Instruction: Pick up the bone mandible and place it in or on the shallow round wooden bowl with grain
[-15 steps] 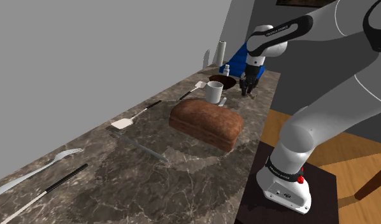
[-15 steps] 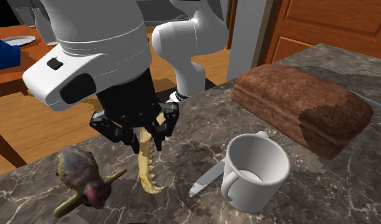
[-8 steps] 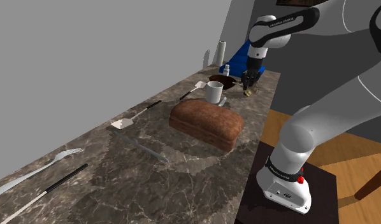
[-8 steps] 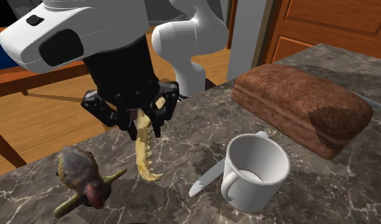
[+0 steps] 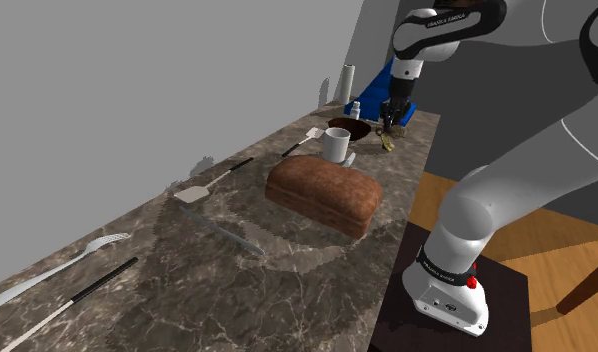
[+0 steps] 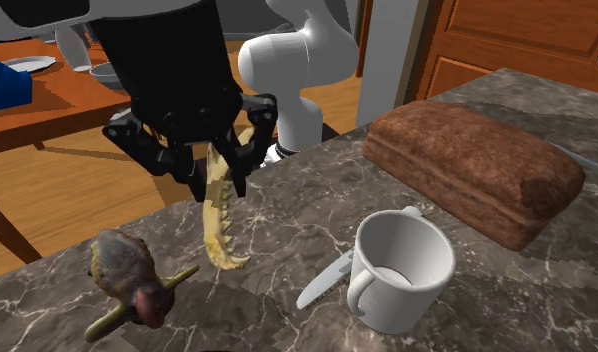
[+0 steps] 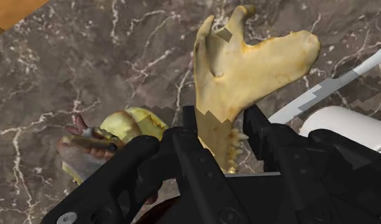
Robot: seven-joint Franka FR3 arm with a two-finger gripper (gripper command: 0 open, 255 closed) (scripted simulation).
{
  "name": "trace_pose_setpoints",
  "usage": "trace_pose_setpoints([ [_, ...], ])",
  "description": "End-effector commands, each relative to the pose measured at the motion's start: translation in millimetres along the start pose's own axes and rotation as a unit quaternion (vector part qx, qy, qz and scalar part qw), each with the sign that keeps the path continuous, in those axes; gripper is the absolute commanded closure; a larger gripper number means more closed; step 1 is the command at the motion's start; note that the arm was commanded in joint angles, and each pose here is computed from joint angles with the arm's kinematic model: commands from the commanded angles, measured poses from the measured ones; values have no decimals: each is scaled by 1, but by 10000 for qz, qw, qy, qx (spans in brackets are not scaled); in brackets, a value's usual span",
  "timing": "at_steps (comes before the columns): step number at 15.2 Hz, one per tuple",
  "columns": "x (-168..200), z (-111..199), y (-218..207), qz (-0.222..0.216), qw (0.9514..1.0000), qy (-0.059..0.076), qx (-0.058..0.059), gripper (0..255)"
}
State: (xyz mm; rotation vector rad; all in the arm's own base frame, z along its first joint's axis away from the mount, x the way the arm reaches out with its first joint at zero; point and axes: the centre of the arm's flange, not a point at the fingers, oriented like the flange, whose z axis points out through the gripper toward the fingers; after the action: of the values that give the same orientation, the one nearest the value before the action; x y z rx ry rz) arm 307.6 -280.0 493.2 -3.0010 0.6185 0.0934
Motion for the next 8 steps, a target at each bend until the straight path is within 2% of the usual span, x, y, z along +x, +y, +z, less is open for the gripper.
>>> trace_pose_setpoints([
  [1,19,-4,3,0,10000,-3,-1,255],
  [8,110,-13,18,0,10000,-3,-1,255],
])
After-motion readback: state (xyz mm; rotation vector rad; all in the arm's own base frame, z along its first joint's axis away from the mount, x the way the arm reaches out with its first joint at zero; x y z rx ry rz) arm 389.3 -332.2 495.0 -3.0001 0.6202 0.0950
